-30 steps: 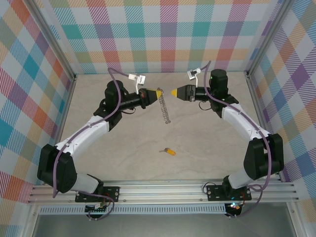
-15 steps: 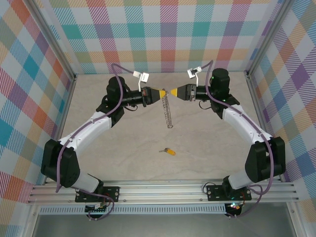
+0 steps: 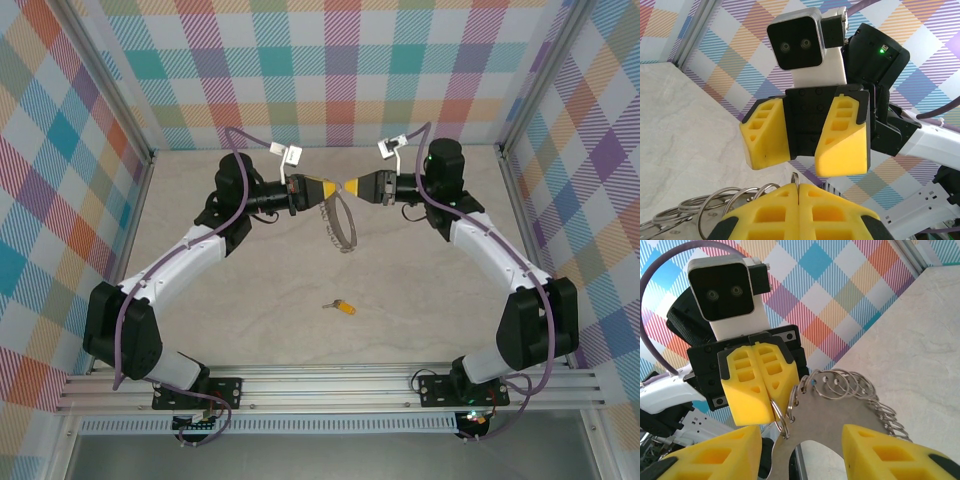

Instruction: Put the keys on the keyring

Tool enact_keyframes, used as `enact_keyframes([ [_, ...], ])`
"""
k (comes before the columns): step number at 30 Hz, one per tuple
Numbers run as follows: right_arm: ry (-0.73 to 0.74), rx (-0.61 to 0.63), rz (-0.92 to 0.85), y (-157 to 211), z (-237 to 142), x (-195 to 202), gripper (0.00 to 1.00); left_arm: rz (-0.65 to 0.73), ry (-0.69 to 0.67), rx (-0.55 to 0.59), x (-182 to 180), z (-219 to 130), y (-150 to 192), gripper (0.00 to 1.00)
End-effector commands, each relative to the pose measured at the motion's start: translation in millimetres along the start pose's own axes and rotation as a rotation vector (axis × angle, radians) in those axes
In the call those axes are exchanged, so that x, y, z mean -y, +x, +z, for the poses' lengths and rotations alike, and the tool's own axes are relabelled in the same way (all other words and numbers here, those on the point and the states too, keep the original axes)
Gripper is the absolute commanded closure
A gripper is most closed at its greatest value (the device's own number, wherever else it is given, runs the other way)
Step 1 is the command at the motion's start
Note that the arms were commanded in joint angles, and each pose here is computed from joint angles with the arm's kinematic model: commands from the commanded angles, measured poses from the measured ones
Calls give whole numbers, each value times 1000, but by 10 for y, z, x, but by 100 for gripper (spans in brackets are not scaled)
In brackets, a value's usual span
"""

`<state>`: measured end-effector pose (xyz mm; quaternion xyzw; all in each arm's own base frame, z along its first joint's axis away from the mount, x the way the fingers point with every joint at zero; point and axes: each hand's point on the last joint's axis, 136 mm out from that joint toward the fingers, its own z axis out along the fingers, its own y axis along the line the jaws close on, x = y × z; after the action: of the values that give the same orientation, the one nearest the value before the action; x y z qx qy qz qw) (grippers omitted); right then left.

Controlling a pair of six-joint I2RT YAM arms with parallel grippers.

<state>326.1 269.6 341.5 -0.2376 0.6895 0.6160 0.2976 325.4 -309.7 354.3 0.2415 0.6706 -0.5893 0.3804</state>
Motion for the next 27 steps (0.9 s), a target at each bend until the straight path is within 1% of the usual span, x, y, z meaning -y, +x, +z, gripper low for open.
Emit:
enact_keyframes([
  [1, -45, -7, -50, -46, 38, -147, 57, 63, 62, 18, 229, 35, -154, 100],
  [4, -51, -12, -53, -44, 60, -164, 61, 62, 64, 16, 230, 46, -148, 100],
  [8, -56, -16, -55, -38, 81, -178, 65, 60, 65, 12, 225, 56, -133, 100],
  [13, -60, -17, -59, -41, 90, -193, 73, 58, 66, 9, 222, 73, -124, 100],
  [22, -69, -13, -72, -87, 103, -257, 74, 53, 70, 1, 221, 95, -100, 100],
  [25, -73, -17, -72, -87, 111, -266, 78, 55, 72, -1, 233, 103, -94, 100],
  [27, -77, -20, -73, -79, 118, -280, 83, 56, 73, -1, 235, 103, -97, 100],
])
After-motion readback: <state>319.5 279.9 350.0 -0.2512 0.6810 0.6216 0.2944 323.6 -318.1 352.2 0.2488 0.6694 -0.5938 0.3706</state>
